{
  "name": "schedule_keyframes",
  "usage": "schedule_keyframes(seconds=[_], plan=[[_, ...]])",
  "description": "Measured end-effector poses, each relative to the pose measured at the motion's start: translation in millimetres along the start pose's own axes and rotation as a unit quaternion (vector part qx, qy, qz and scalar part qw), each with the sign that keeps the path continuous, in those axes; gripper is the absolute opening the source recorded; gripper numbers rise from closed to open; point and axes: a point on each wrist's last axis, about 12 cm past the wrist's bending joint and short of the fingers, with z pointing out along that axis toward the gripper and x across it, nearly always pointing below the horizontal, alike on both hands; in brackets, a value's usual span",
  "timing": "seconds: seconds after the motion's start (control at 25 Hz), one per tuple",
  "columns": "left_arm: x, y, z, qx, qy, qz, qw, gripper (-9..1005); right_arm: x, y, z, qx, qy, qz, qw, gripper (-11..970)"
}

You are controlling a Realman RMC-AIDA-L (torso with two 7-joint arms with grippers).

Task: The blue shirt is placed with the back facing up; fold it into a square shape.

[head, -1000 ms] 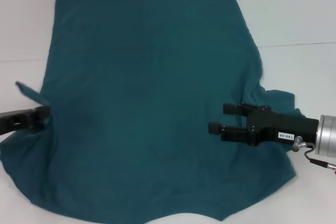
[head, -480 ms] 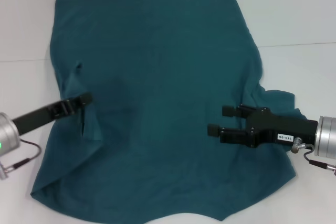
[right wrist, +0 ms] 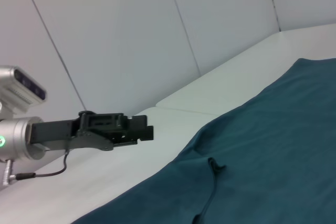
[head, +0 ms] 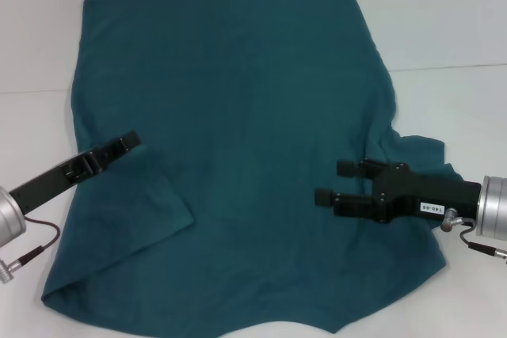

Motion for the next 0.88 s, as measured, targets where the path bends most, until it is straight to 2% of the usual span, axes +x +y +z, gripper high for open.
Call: schedule_keyframes(seconds=[0.2,0.36,0.52,0.68,0.72,0.88], plan=[[1.2,0.3,-8.9,0.007,-0.001,0.019,1.0,469,-1.2,-5.7,-6.9,0.018,-0.005,0.024,1.0,913],[5.9,-11.0,-14.3,0.064,0.011,0.079,0.995,550,-3.1,-19.2,-23.6,0.057,0.001,0.068,0.996,913],[17.6,-24.6,-17.4,0.128,0.023,0.153,0.98,630,-0.4,-29.8,-44.8,0.093,0.0,0.095,0.991,913],[36.2,-35.3,-13.8,0.178,0.056,0.224,0.957,808,4.0,-35.4,-64.7,0.131,-0.008,0.096,0.987,913],[39.2,-36.5,-12.8,0.184,0.065,0.234,0.953,853,5.0,-36.3,-69.0,0.138,-0.01,0.099,0.985,914],[52.0,-42.0,-7.5,0.206,0.106,0.261,0.937,919,8.6,-39.9,-86.1,0.164,-0.016,0.12,0.979,914]])
